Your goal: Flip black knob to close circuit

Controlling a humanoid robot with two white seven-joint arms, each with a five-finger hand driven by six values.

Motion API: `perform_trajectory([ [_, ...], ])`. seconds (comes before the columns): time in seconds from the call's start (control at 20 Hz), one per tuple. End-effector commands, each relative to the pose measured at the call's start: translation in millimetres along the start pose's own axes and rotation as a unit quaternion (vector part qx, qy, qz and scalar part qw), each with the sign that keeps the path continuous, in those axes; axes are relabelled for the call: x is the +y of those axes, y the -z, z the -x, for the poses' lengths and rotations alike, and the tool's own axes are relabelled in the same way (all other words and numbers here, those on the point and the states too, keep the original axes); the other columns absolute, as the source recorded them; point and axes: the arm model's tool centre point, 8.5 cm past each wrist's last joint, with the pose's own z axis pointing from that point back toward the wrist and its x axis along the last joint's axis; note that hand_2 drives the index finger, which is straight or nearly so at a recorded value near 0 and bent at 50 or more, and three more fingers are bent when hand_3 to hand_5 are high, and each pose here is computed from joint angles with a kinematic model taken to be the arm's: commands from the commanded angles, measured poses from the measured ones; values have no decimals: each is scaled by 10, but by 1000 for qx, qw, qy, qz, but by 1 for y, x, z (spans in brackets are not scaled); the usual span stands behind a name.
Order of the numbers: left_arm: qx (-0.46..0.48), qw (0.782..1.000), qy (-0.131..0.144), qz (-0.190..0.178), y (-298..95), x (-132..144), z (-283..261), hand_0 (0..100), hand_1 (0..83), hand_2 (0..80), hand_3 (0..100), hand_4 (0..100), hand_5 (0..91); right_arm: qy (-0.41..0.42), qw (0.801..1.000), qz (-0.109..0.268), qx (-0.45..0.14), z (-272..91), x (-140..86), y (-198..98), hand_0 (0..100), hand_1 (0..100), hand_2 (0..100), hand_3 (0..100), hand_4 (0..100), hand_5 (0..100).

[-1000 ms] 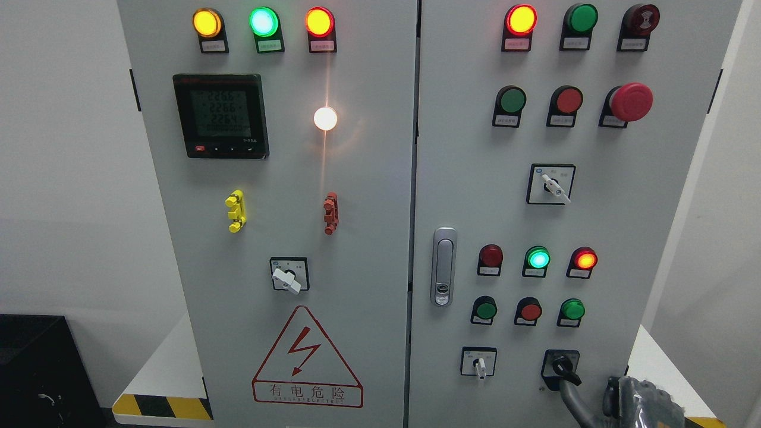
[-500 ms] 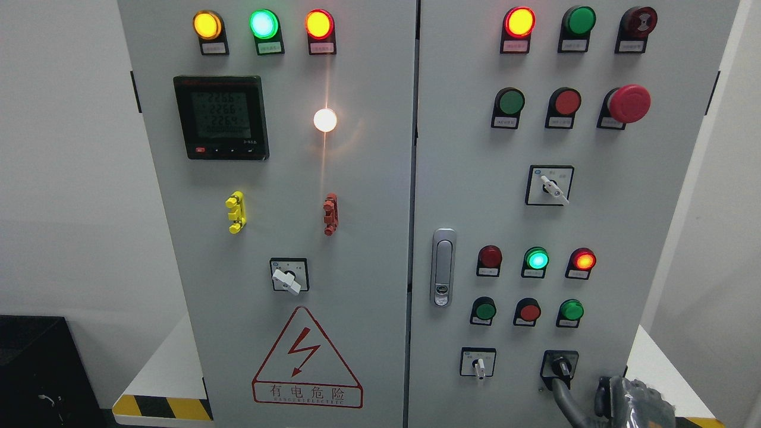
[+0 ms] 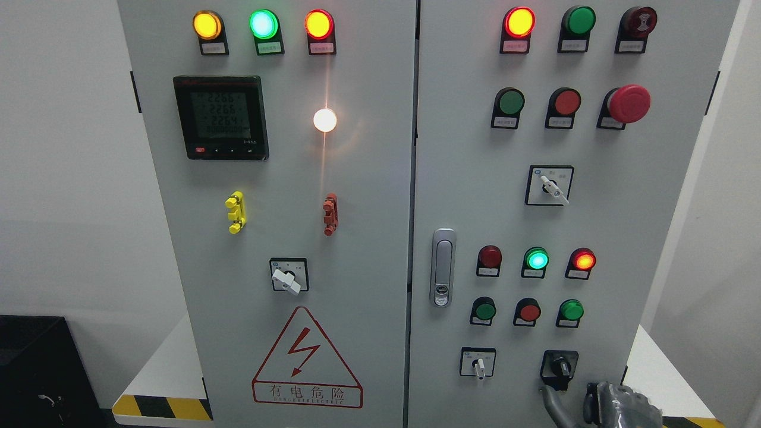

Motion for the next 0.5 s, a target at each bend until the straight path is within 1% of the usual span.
perform_trajectory([
  [0.0, -3, 1000, -2, 2, 0, -2, 5, 120, 556, 0, 0, 0, 0, 0, 1000, 15, -22, -12, -15, -12, 0, 3, 954, 1000, 975, 953],
  [0.35, -3, 1000, -2, 2, 0, -2, 5, 120, 556, 0, 0, 0, 0, 12, 999, 31, -33, -21, -29, -28, 0, 8, 931, 1000, 972, 951],
  [0.45, -3, 1000, -2, 2, 0, -2, 5, 120, 556, 0, 0, 0, 0, 40, 998, 31, -41, -29, -30, -33, 0, 9, 918, 1000, 968, 944],
])
